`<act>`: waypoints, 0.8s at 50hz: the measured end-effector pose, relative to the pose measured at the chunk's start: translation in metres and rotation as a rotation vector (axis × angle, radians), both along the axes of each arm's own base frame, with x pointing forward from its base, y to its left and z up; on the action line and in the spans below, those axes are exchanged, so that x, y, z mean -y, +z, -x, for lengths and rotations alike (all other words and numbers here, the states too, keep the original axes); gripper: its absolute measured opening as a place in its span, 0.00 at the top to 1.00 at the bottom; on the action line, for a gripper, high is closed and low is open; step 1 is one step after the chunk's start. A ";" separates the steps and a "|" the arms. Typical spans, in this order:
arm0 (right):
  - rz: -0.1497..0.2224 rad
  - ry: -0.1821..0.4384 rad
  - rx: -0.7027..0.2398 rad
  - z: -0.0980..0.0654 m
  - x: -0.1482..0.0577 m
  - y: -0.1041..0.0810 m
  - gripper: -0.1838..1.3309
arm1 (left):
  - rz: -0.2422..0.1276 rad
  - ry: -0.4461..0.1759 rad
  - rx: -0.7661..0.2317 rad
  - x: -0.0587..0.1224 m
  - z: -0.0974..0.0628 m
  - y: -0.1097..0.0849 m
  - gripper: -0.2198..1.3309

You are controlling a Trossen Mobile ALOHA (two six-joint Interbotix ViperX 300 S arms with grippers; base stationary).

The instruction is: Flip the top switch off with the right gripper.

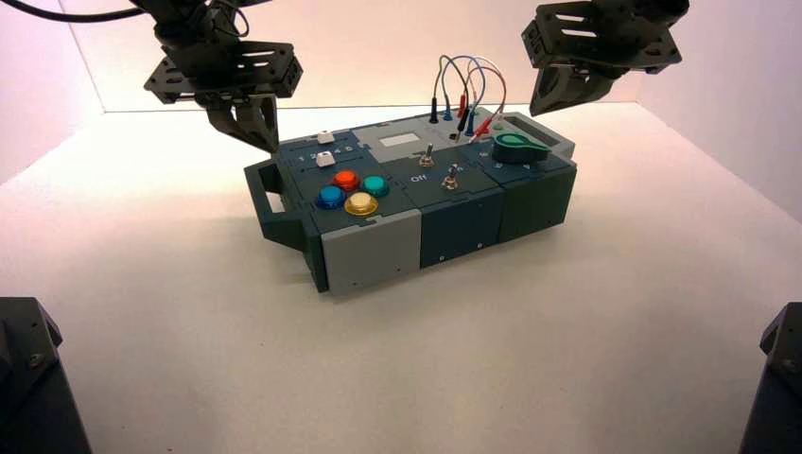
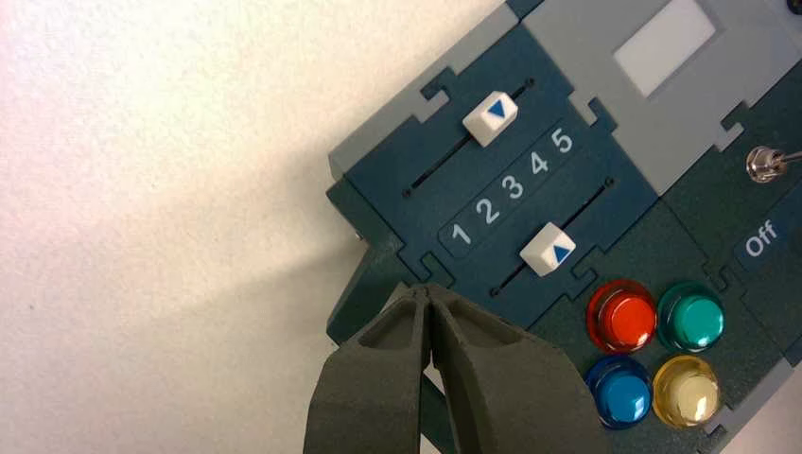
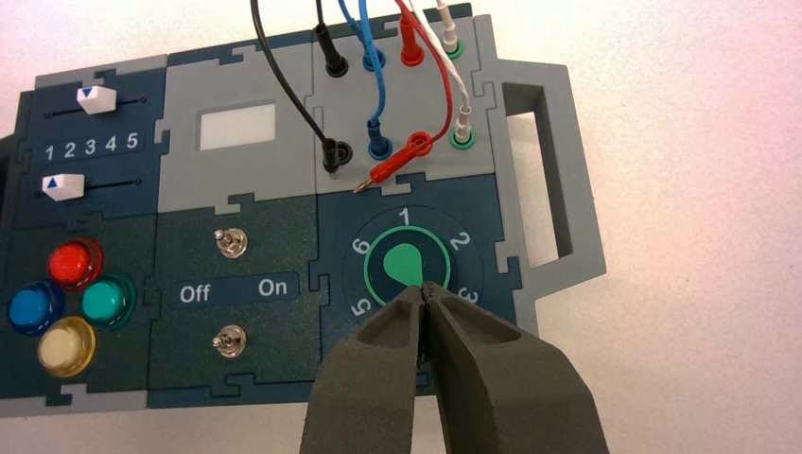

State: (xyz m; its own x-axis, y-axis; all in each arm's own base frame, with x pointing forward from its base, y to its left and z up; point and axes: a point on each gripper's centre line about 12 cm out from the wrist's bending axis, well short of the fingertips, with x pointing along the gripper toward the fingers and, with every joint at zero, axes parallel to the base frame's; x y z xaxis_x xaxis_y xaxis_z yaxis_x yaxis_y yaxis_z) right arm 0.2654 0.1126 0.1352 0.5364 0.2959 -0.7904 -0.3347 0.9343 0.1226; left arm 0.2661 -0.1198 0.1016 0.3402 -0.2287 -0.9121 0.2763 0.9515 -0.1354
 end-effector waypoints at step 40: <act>0.004 0.039 -0.011 -0.001 -0.012 -0.003 0.97 | -0.025 -0.017 -0.120 0.003 0.018 -0.015 0.96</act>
